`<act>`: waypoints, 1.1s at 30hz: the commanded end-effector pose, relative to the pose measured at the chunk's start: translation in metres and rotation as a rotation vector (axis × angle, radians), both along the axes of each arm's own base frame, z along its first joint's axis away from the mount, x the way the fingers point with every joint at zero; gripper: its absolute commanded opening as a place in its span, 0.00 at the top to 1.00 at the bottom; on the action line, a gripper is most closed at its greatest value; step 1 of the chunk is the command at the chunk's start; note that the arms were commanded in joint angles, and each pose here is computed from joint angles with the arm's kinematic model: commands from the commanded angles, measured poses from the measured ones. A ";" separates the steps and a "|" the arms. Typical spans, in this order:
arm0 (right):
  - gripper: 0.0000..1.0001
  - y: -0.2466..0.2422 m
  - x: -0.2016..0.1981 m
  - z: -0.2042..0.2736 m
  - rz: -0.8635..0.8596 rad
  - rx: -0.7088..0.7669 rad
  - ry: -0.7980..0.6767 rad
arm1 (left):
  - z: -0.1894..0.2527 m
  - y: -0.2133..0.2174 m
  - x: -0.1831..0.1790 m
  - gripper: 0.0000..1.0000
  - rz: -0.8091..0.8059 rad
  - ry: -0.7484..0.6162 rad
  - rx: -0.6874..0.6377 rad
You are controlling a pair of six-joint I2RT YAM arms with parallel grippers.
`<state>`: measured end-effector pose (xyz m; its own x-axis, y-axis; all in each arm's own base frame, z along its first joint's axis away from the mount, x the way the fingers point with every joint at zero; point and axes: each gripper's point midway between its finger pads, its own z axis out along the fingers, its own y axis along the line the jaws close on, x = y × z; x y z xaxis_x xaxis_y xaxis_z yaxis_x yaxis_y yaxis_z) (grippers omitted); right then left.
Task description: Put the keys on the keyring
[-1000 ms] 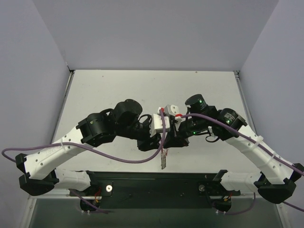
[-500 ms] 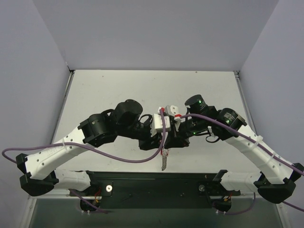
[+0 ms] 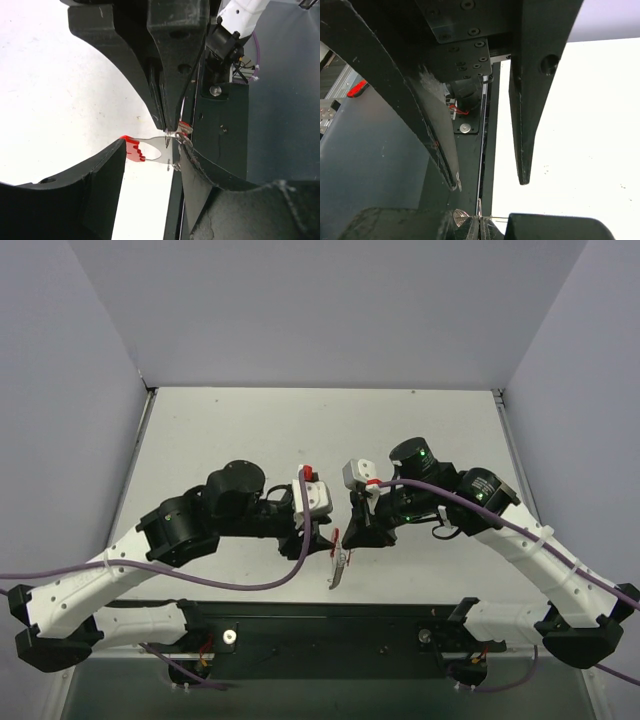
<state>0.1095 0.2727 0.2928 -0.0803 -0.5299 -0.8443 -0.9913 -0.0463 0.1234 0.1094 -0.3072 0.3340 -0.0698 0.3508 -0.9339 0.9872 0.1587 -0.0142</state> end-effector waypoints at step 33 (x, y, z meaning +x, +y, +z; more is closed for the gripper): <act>1.00 0.001 0.002 0.024 -0.014 0.101 -0.070 | -0.010 -0.026 0.007 1.00 -0.023 0.039 -0.024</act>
<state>0.1165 0.2685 0.2963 -0.0685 -0.5140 -0.8551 -0.9966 -0.0035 0.0820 0.1119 -0.3304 0.3172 -0.1140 0.3723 -0.9211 0.9894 0.1263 -0.0714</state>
